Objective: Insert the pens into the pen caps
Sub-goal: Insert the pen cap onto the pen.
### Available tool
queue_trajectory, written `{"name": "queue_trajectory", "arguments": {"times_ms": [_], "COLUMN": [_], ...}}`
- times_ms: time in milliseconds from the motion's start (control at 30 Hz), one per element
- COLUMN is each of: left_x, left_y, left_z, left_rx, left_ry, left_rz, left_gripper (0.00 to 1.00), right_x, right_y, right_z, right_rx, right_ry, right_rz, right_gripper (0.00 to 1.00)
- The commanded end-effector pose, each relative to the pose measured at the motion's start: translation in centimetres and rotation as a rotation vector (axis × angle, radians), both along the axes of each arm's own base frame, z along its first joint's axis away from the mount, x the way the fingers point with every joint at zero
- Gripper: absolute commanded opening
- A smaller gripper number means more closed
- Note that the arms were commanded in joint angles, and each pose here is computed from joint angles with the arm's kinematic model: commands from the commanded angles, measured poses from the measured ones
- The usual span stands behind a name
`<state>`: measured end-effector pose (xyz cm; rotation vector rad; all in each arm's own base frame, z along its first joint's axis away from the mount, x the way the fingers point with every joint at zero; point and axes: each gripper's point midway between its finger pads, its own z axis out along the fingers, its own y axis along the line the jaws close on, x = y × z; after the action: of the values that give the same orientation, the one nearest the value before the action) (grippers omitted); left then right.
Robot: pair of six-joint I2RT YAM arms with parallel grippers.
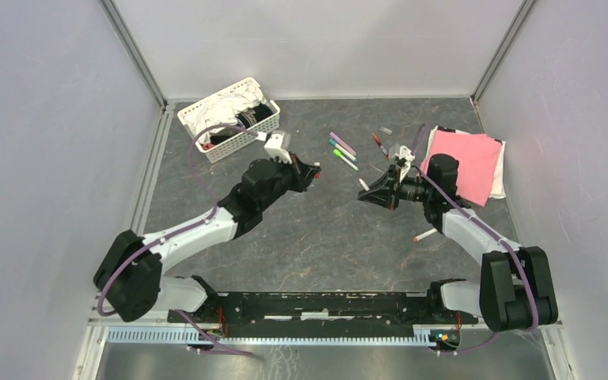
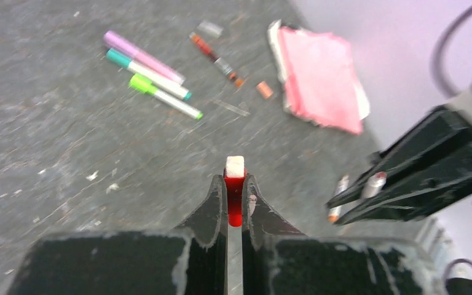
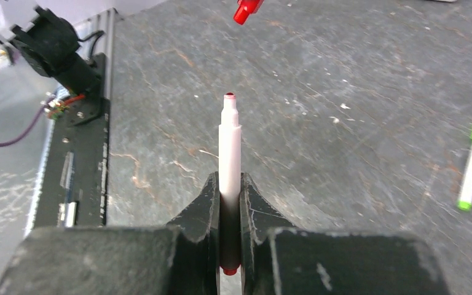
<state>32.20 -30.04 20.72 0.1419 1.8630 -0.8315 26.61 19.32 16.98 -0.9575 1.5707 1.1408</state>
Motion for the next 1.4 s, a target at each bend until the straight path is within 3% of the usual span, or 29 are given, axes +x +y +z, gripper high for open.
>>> {"name": "queue_trajectory", "arguments": {"times_ms": [0, 200, 567, 1367], "left_x": [-1.8, -3.6, -5.4, -6.8], "left_y": [-0.6, -0.6, -1.8, -4.6], "left_z": [7.3, 10.1, 10.9, 9.9], "left_rx": [-0.371, -0.626, -0.796, -0.824], "left_ry": [-0.136, -0.162, -0.240, -0.237], "left_rz": [-0.045, -0.102, -0.076, -0.133], "left_gripper": [0.02, 0.02, 0.02, 0.02], "right_x": [-1.4, -3.0, -4.6, -4.9], "right_y": [1.8, 4.1, 5.4, 5.3], "right_z": [2.9, 3.0, 4.7, 5.5], "right_rx": [0.096, 0.160, 0.278, 0.313], "right_ry": [-0.023, 0.062, 0.096, 0.087], "right_rz": [0.047, 0.057, 0.022, 0.013], "right_gripper": [0.00, 0.00, 0.00, 0.00]}}
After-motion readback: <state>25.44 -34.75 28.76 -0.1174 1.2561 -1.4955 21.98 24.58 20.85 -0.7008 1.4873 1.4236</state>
